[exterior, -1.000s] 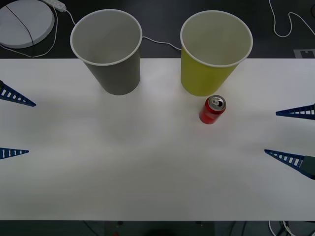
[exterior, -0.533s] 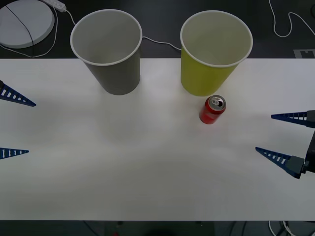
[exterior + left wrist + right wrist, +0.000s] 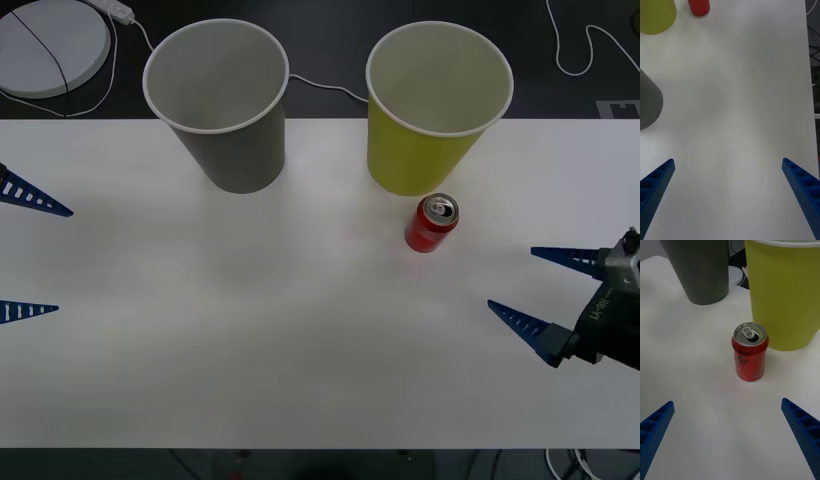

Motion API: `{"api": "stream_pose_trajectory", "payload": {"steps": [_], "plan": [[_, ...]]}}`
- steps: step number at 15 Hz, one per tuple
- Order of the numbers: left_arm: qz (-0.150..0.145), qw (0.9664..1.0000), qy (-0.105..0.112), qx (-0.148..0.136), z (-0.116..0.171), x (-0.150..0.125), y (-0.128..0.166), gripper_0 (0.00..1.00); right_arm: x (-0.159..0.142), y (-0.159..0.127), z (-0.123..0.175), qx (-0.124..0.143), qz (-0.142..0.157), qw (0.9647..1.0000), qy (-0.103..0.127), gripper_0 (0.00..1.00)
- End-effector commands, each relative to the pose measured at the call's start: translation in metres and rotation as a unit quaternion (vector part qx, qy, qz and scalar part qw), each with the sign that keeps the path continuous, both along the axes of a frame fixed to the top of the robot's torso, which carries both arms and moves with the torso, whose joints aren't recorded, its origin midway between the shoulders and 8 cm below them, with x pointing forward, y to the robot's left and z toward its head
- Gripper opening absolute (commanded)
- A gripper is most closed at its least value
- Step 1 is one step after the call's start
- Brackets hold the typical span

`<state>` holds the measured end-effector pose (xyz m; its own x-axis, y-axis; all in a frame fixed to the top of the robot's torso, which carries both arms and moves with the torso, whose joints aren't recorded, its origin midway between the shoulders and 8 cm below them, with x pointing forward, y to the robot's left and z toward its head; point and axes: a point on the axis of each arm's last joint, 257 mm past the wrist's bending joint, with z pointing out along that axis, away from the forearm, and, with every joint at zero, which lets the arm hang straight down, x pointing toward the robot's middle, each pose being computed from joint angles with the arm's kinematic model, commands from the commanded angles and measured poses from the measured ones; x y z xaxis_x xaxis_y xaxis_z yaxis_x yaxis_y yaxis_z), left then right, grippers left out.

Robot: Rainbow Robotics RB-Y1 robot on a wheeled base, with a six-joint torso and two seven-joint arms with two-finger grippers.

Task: Put the can into the green bin and the plastic bottle into the gray bin

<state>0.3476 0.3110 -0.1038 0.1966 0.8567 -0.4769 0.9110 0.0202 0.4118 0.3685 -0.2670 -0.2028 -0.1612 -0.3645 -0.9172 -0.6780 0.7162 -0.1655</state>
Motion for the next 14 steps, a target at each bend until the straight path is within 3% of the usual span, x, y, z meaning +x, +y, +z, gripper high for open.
{"api": "stream_pose_trajectory", "payload": {"steps": [1, 5, 14], "plan": [[0.0, 1.0, 0.0, 0.0, 0.0, 0.0, 0.0, 1.0, 0.001, 0.006, -0.008, 0.016, -0.029, 0.9995, 0.005, 1.0], [0.0, 1.0, 0.0, 0.0, 0.0, 0.0, 0.0, 1.0, 0.006, 0.014, -0.021, 0.029, -0.079, 0.9964, 0.008, 1.0], [0.0, 1.0, 0.0, 0.0, 0.0, 0.0, 0.0, 1.0, 0.028, 0.049, -0.04, 0.043, -0.14, 0.9892, -0.013, 1.0]]}}
